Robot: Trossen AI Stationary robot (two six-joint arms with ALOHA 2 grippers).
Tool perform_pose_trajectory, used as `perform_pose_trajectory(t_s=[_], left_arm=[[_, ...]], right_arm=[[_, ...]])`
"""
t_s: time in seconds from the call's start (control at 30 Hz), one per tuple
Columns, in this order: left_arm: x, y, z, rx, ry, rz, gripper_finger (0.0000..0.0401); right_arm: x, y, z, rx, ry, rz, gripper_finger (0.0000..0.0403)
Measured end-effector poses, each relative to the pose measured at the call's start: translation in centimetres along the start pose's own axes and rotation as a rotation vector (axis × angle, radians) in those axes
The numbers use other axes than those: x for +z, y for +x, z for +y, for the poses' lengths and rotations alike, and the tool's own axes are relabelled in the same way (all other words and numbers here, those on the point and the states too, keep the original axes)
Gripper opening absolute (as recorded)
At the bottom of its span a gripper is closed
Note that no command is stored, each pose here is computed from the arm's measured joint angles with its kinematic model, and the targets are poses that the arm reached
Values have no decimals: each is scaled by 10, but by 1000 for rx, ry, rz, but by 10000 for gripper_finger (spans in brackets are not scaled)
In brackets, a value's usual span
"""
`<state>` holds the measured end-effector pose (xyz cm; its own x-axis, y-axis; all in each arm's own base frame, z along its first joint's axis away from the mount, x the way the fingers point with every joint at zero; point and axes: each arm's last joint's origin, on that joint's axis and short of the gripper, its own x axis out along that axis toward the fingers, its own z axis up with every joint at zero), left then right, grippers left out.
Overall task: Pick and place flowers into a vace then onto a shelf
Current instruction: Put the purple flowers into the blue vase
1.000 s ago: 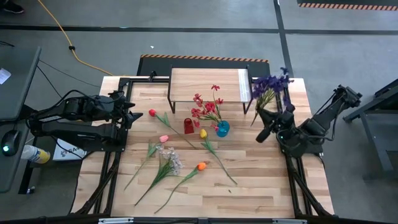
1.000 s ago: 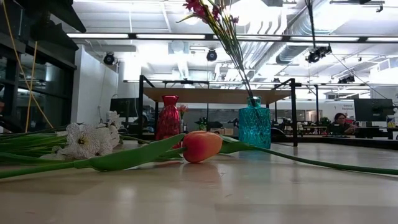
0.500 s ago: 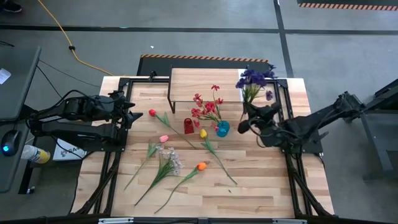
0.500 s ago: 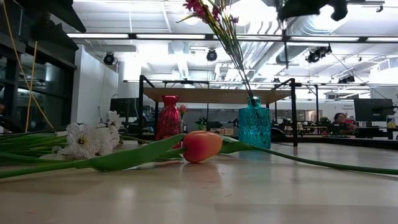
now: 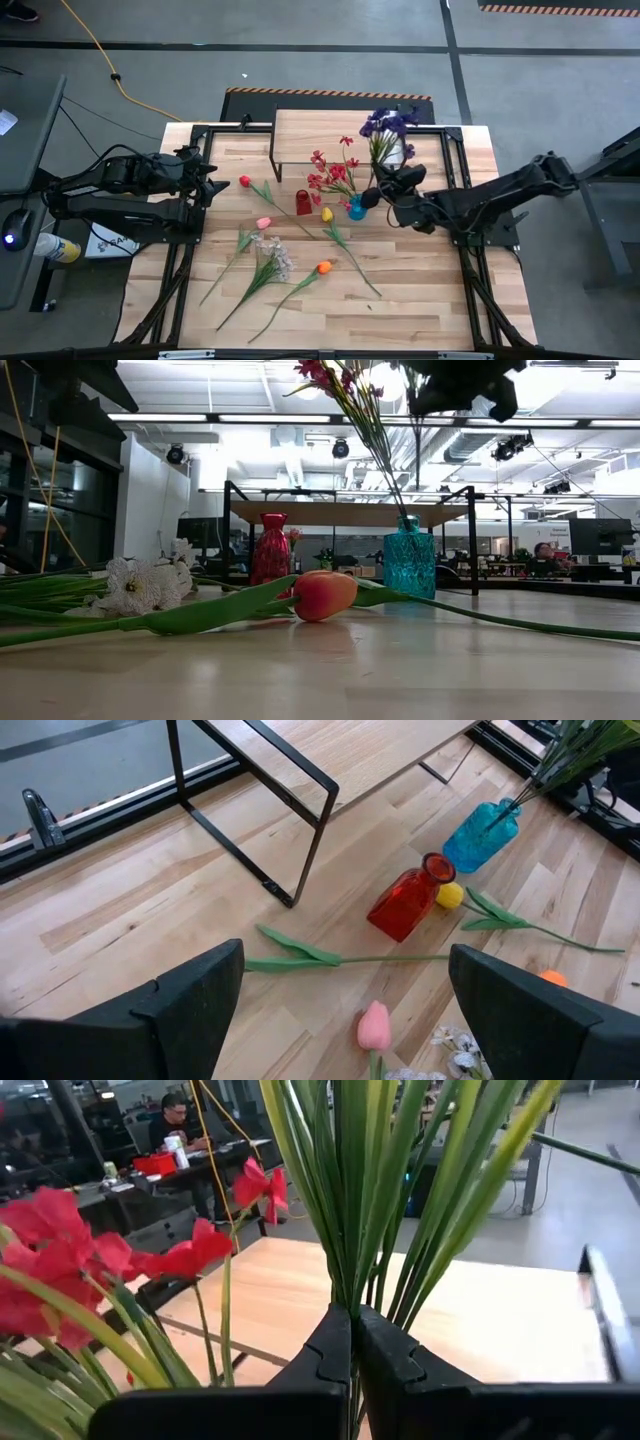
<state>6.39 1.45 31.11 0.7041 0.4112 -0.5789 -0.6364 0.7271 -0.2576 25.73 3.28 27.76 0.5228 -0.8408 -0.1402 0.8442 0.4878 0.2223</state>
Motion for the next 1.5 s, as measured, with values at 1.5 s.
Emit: perform_pose_trajectory(t_s=[1.5], left_arm=[[-2,0,2,17,23,24,386]], right_arm=[[-59,19,11,26,-130,186,18]])
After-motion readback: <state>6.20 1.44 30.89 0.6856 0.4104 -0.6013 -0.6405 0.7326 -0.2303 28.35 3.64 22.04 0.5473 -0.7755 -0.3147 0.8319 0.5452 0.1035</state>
